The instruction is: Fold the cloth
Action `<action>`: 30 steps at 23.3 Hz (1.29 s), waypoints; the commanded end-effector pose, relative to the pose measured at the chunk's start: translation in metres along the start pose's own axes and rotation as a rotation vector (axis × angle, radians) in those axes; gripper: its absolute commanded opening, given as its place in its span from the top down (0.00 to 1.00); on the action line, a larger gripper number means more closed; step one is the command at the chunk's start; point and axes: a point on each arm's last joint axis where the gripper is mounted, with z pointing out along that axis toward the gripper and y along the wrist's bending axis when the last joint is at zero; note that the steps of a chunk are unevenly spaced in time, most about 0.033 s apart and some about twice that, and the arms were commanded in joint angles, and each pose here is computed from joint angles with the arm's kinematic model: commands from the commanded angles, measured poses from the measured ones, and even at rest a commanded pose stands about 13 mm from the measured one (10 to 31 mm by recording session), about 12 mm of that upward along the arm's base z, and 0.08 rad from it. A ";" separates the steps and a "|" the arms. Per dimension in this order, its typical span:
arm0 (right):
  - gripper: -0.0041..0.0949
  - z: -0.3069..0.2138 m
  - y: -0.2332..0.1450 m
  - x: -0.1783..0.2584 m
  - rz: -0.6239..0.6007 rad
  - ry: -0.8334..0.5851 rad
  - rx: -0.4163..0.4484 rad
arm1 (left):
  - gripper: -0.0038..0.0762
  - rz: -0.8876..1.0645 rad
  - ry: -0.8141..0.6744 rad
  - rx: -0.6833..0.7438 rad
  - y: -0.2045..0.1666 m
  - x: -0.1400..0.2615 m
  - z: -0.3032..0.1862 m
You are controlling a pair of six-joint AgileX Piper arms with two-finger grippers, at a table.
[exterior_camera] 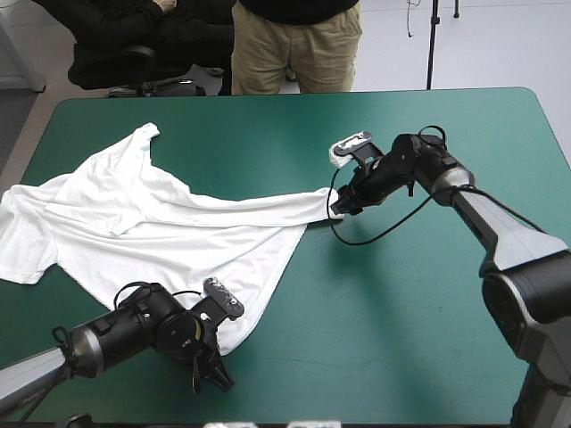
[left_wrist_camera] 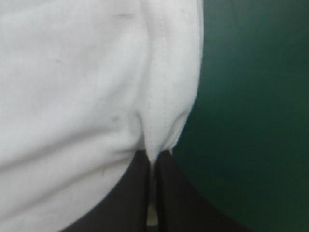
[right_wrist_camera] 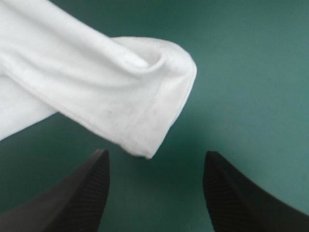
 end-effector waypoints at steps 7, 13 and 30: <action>0.40 0.029 0.002 -0.032 0.040 0.005 -0.056 | 0.97 -0.081 0.031 0.069 -0.007 0.003 0.015; 0.83 0.064 0.008 -0.015 0.025 0.176 -0.099 | 0.97 -0.080 0.000 0.065 -0.006 0.000 0.015; 0.98 -0.206 0.042 -0.080 -0.108 -0.578 0.081 | 0.97 -0.137 -0.279 -0.566 0.046 -0.006 -0.077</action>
